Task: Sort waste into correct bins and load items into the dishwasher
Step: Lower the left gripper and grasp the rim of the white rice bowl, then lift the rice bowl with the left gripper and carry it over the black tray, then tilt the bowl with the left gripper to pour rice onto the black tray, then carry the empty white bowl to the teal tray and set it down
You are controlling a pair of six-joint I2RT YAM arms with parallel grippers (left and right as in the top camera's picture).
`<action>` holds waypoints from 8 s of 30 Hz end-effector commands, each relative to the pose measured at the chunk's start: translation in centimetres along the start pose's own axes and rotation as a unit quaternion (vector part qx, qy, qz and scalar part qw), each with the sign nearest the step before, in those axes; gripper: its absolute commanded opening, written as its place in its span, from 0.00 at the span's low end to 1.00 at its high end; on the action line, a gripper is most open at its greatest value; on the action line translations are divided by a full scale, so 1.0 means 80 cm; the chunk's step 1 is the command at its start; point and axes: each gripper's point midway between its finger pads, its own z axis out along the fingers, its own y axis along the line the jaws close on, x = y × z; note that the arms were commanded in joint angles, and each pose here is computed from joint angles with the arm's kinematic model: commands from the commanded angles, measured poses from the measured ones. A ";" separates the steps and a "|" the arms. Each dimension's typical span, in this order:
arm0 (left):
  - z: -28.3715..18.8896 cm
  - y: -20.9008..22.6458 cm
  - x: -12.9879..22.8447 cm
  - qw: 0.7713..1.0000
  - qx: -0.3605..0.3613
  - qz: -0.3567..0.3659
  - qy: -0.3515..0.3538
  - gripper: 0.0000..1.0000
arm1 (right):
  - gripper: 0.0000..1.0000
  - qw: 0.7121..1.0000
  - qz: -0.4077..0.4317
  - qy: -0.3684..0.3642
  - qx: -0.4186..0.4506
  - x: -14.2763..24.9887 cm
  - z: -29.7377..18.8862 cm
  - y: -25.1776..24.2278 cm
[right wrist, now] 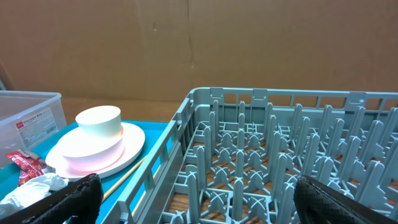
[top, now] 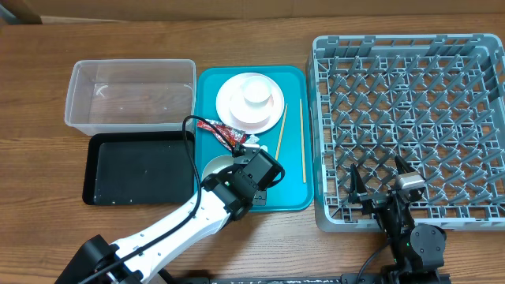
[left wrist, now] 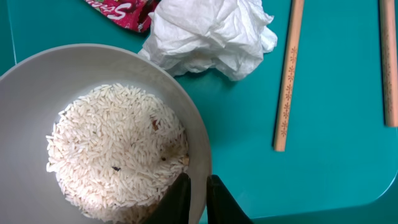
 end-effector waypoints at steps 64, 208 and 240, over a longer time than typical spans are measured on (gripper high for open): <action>0.026 -0.007 0.002 1.000 -0.005 0.028 0.001 0.04 | 1.00 1.000 -0.002 -0.003 0.002 0.002 0.000 -0.001; -0.129 0.294 -0.131 0.689 0.575 -0.430 -0.102 0.04 | 1.00 1.000 -0.002 -0.003 0.002 0.002 0.000 -0.001; -0.202 0.036 -0.043 0.751 0.636 -0.151 0.089 0.04 | 1.00 1.000 -0.002 -0.003 0.002 0.002 0.000 -0.001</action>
